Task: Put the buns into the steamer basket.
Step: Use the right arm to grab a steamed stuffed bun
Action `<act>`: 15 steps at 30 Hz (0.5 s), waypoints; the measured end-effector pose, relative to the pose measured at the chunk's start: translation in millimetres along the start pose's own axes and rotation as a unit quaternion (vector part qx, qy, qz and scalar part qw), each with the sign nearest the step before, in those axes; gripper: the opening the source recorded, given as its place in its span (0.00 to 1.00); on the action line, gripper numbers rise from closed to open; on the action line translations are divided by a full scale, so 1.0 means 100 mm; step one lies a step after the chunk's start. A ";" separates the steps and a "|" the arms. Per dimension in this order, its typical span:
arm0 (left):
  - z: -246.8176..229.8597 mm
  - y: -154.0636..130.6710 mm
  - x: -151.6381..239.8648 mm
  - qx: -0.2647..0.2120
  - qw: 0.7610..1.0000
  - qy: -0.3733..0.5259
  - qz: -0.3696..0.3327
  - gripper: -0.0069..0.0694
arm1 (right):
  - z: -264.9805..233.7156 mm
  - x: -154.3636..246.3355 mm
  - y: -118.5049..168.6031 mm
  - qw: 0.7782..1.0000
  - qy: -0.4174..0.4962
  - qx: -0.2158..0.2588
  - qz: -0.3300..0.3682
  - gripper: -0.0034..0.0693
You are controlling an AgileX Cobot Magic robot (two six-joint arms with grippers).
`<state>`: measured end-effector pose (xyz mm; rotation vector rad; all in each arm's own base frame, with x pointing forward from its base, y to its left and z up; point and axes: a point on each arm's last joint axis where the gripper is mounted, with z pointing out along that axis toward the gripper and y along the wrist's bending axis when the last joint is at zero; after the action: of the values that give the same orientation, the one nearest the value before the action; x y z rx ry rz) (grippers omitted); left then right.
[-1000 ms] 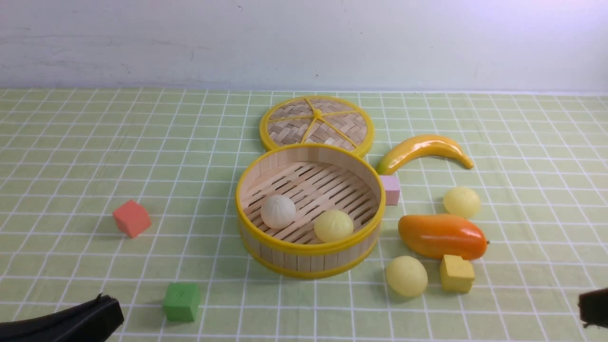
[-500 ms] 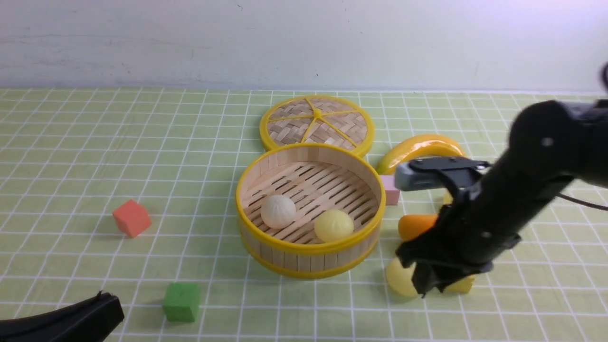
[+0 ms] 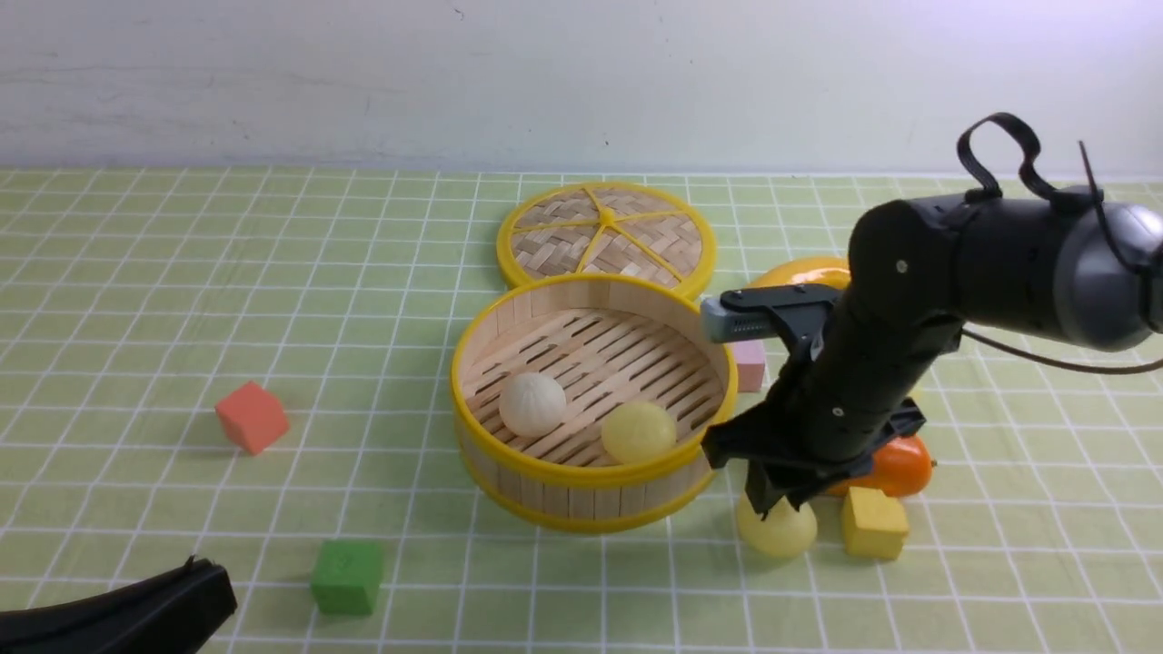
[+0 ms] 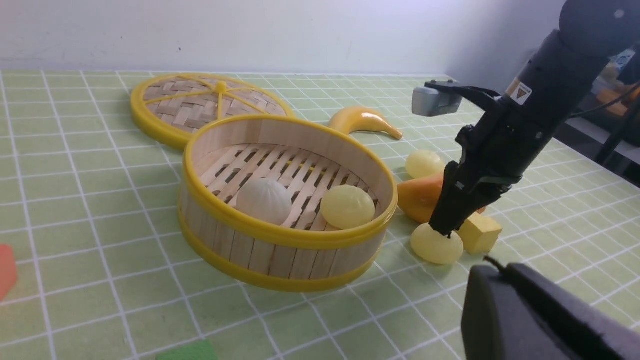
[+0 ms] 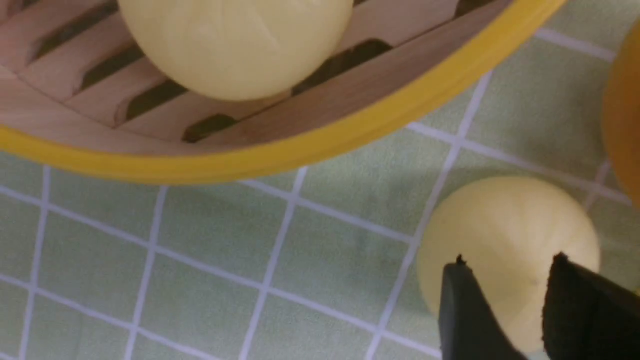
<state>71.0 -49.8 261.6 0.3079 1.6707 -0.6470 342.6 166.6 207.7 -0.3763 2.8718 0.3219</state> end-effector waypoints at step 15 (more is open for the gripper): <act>0.00 0.00 0.00 0.000 1.000 -0.001 0.004 0.07 | 0.17 -0.04 -0.18 0.999 0.005 0.015 0.050 0.38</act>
<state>71.0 -49.7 261.8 0.3139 1.6669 -0.6398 355.0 154.3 189.4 -0.2308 2.9084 0.2938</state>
